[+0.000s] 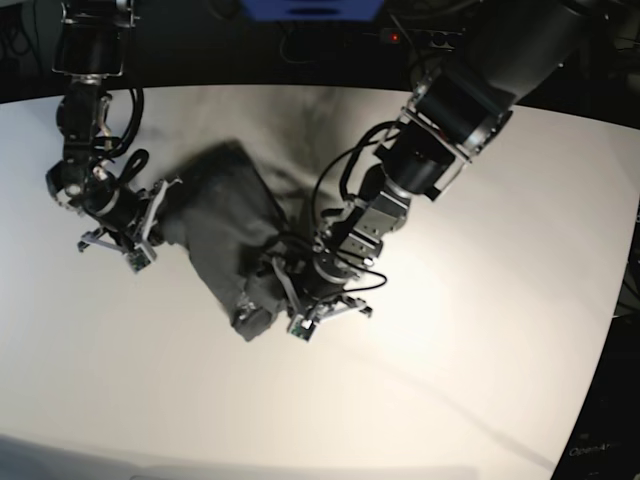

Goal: Fold the T-shirt properly
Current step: 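Push the shirt's sides inward with both grippers to square the rectangle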

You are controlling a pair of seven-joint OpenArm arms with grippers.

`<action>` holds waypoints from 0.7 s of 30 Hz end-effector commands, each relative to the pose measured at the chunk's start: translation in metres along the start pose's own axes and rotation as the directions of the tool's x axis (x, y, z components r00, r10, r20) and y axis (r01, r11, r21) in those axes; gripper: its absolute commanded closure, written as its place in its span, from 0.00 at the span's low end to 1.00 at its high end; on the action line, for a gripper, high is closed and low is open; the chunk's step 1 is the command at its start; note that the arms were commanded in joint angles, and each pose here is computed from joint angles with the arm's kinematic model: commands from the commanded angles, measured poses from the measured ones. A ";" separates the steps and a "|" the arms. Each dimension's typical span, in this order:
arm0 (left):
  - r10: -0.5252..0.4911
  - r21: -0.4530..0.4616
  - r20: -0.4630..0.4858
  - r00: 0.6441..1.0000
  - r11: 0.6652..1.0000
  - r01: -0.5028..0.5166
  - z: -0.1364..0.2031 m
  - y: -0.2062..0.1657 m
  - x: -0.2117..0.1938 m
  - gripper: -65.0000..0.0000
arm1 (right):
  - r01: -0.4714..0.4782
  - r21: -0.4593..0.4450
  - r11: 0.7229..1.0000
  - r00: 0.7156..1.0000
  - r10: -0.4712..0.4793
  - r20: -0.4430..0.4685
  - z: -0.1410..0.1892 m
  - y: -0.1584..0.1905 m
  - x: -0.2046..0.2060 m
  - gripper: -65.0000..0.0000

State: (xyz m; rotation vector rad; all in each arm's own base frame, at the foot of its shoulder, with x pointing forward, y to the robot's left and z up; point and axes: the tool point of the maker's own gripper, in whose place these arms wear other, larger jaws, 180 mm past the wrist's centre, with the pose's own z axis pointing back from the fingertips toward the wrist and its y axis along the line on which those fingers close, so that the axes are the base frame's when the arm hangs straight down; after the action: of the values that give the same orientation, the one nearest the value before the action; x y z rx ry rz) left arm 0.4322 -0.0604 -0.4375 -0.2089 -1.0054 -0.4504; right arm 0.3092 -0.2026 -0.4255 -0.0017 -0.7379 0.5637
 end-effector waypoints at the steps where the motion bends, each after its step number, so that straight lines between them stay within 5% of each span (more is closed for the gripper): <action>1: -0.007 0.008 -0.028 1.000 1.000 0.007 -0.002 0.004 0.002 0.97 | -0.011 -0.019 1.000 0.999 0.012 0.037 0.003 -0.009 0.013 1.00; 11: -0.024 0.024 0.029 0.999 0.999 0.023 -0.006 0.015 0.034 0.97 | 0.014 0.057 0.998 1.000 -0.014 -0.004 0.000 0.035 -0.011 1.00; 21: -0.047 0.041 0.122 0.991 0.998 0.042 -0.010 0.025 0.069 0.97 | -0.027 0.066 0.997 1.000 0.028 -0.005 0.033 0.063 -0.026 1.00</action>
State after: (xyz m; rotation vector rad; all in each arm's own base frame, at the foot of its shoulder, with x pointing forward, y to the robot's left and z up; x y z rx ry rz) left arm 0.4631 -0.0508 -0.4147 -0.1678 -1.0494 -0.4638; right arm 0.2407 -0.1666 -0.4343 0.0522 -0.7045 0.6022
